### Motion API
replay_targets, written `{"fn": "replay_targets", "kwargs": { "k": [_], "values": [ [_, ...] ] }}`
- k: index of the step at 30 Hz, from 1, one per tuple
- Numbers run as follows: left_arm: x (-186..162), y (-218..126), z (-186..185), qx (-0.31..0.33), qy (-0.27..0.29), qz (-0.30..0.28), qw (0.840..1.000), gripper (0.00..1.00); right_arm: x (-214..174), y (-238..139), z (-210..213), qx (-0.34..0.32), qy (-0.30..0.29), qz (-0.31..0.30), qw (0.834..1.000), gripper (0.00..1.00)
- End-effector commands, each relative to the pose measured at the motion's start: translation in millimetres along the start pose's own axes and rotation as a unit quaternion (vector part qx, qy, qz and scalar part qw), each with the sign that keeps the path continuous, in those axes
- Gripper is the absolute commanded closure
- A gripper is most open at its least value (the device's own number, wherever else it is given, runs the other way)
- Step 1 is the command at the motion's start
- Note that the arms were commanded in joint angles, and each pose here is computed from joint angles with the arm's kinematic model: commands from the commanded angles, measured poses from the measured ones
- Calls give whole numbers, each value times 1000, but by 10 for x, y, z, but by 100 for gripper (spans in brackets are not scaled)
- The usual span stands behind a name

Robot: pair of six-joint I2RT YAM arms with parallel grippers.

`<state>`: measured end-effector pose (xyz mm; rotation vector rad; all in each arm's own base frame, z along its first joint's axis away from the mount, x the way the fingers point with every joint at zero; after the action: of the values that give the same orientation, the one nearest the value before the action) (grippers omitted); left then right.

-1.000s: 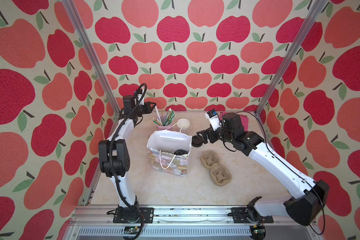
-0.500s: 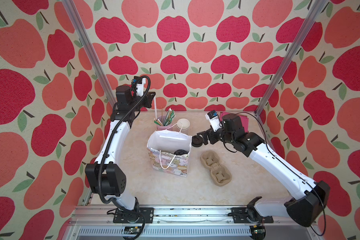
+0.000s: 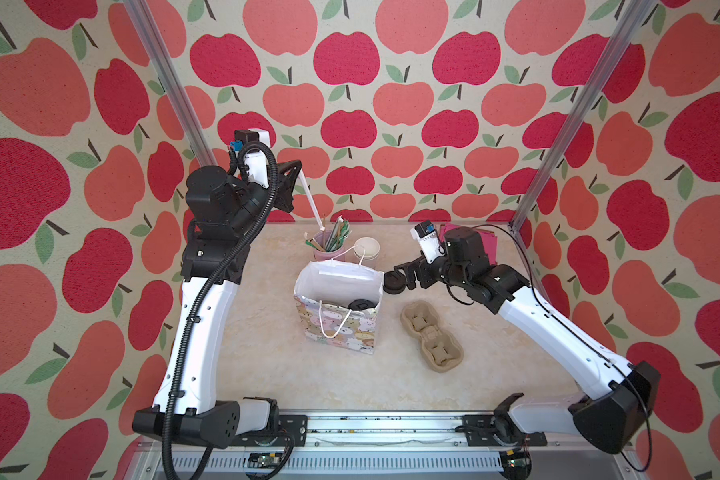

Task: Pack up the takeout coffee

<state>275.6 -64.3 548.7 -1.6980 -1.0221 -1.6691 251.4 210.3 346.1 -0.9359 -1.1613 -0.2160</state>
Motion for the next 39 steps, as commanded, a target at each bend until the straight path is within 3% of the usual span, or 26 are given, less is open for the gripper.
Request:
{"fn": "replay_targets", "kwargs": {
  "k": [1, 8, 21, 31, 39],
  "values": [
    [69, -153, -137, -13, -41, 6, 999, 100, 19, 2, -31, -6, 4, -12, 1000, 1],
    [-35, -377, -323, -29, -66, 38, 997, 100, 7, 27, -37, -8, 5, -10, 1000, 1],
    [-651, -531, -373, -36, -104, 130, 985, 100, 89, -76, -34, -15, 6, -33, 999, 1],
    [-1232, -470, -290, 18, -93, 196, 976, 100, 61, -89, -56, -31, 4, -39, 999, 1],
    [-1382, -416, -290, 28, -79, 221, 972, 80, 48, -66, -64, -35, 3, -36, 999, 1]
  ]
}}
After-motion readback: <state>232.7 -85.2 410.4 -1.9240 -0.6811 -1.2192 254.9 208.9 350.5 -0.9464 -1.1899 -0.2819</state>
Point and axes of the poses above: each gripper's point midway between its finger pads, its own y axis out along the fingers, its own z axis along the line the jaws close on, x = y × z, the point moved 10 cm from there along -y, back along the fingers
